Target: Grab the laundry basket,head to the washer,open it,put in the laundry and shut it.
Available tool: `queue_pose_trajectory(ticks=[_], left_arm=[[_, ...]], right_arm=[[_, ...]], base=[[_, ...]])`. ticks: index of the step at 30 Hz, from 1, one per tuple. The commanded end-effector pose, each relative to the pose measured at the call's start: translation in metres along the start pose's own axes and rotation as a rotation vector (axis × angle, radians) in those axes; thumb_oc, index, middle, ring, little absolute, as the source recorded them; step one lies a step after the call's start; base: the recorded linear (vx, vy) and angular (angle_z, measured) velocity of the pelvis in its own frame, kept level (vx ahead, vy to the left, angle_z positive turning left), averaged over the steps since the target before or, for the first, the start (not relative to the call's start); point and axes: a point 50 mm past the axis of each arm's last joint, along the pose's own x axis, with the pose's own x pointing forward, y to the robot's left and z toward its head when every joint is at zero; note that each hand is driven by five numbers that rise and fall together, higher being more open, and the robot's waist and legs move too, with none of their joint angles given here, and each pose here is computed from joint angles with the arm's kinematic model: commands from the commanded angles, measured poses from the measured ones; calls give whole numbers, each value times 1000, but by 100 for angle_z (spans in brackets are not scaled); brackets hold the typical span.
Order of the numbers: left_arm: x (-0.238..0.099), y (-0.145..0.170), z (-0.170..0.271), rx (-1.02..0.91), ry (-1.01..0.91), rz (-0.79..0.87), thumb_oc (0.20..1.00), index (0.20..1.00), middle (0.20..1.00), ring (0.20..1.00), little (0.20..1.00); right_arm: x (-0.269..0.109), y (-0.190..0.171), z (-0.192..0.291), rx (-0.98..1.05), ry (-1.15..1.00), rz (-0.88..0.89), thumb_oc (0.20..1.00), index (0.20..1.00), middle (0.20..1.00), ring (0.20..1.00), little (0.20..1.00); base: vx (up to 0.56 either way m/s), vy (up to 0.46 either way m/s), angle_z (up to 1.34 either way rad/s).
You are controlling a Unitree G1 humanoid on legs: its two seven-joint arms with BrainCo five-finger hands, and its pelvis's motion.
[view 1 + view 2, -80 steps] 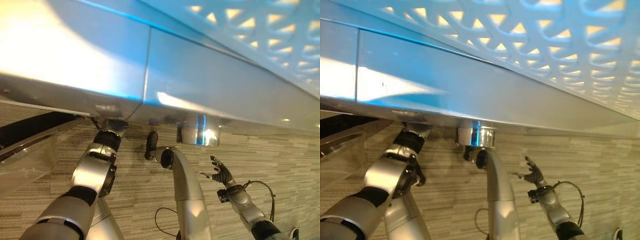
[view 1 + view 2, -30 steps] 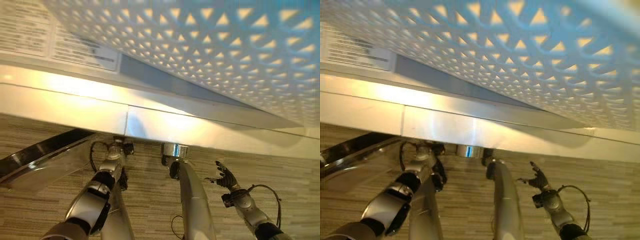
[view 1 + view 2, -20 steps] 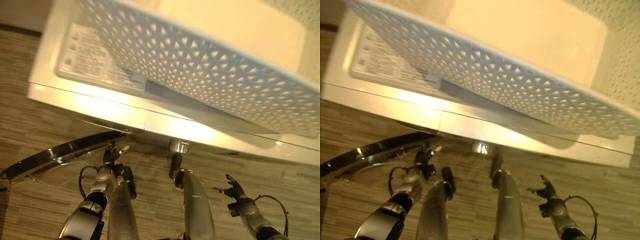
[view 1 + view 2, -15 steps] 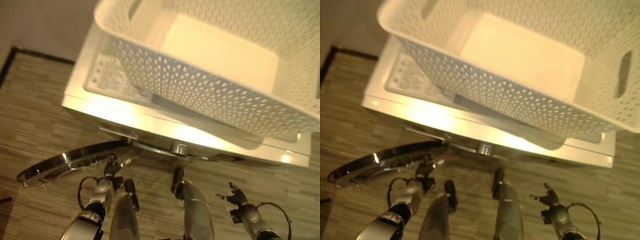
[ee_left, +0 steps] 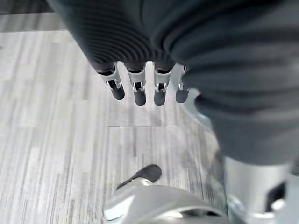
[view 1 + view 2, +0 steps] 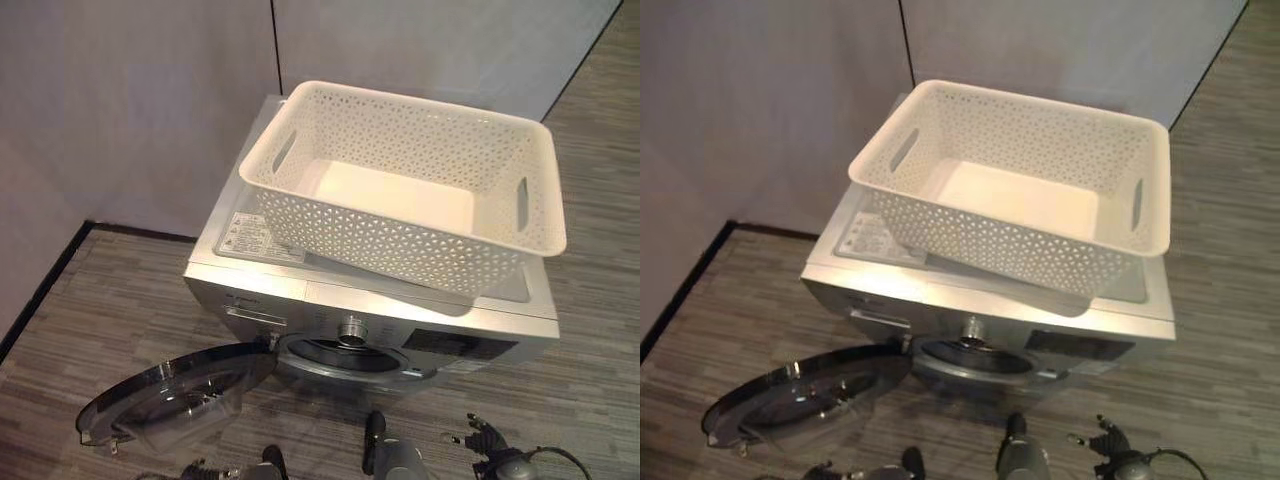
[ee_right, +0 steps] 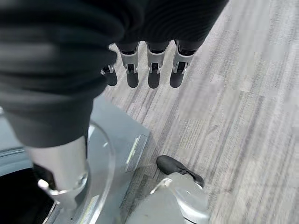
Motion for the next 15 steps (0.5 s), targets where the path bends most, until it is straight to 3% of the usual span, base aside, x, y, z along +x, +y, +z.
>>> queue_pose_trajectory(ticks=[1, 4, 6, 8, 15], left_arm=[[2, 15, 12, 49, -44, 19, 1000, 1000, 1000, 1000, 1000], [1, 13, 12, 52, -58, 4, 1000, 1000, 1000, 1000, 1000], [1, 19, 7, -149, -23, 9, 1000, 1000, 1000, 1000, 1000], [2, 23, 12, -219, -38, 18, 1000, 1000, 1000, 1000, 1000], [2, 27, 11, -221, -29, 9, 1000, 1000, 1000, 1000, 1000]], right_arm=[[-2, -7, -12, 5, 59, -14, 1000, 1000, 1000, 1000, 1000], [-6, -6, -32, -4, 147, -12, 1000, 1000, 1000, 1000, 1000], [-7, 3, -36, 43, 163, 4, 1000, 1000, 1000, 1000, 1000], [-8, 11, -40, 63, 183, 32, 1000, 1000, 1000, 1000, 1000], [-4, 19, -28, 23, 147, 78, 1000, 1000, 1000, 1000, 1000]], base=[[-35, 111, -2], [-30, 118, -4], [-46, 81, 0], [-99, 105, 13], [-133, 87, -32]])
